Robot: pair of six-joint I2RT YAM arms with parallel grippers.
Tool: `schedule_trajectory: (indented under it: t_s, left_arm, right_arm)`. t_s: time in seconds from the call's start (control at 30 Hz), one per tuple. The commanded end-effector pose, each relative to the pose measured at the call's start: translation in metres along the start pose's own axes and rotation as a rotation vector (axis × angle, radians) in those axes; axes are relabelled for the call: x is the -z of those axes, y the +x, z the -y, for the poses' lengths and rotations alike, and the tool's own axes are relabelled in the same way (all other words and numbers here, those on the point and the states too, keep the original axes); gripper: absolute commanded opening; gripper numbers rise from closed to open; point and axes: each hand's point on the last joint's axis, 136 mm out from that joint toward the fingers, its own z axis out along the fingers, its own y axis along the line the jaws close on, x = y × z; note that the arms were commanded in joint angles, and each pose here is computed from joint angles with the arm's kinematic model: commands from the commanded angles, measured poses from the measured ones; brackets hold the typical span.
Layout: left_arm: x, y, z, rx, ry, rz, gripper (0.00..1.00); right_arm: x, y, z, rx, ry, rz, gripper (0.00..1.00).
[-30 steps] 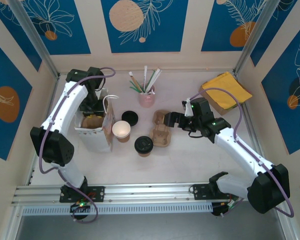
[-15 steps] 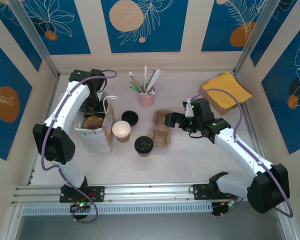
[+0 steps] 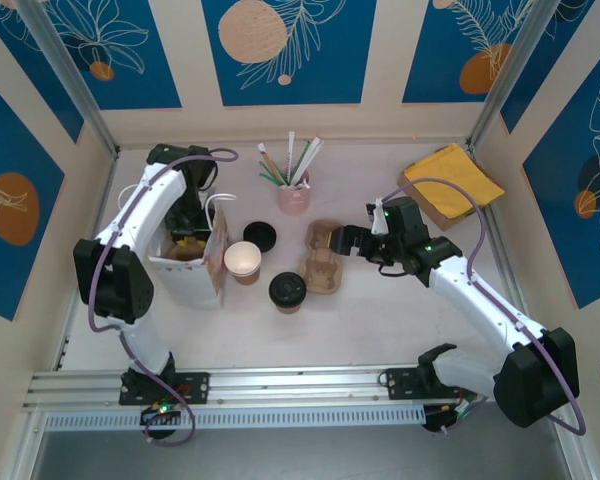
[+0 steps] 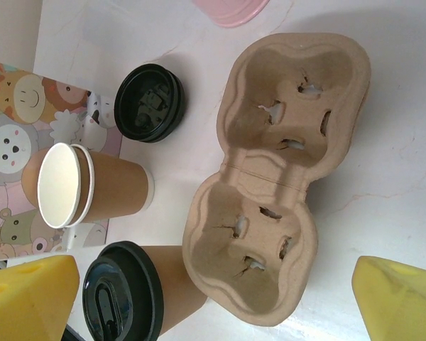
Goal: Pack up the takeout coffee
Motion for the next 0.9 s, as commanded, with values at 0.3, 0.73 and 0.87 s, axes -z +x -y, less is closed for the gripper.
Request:
schedule_trajectory:
  t_s: [0.3, 0.73, 0.87]
  left_arm:
    - [-0.022, 0.003, -0.001, -0.003, -0.018, -0.025, 0.3]
    - [-0.04, 0.005, 0.001, 0.003, -0.003, -0.027, 0.3]
    - [-0.039, 0.006, 0.002, 0.001, 0.0, -0.032, 0.3]
  right_arm:
    - [-0.001, 0.003, 0.0, 0.004, -0.019, -0.012, 0.99]
    - [0.002, 0.006, 0.001, -0.001, -0.014, -0.014, 0.99]
    - [0.003, 0.006, 0.002, -0.002, -0.013, -0.011, 0.99]
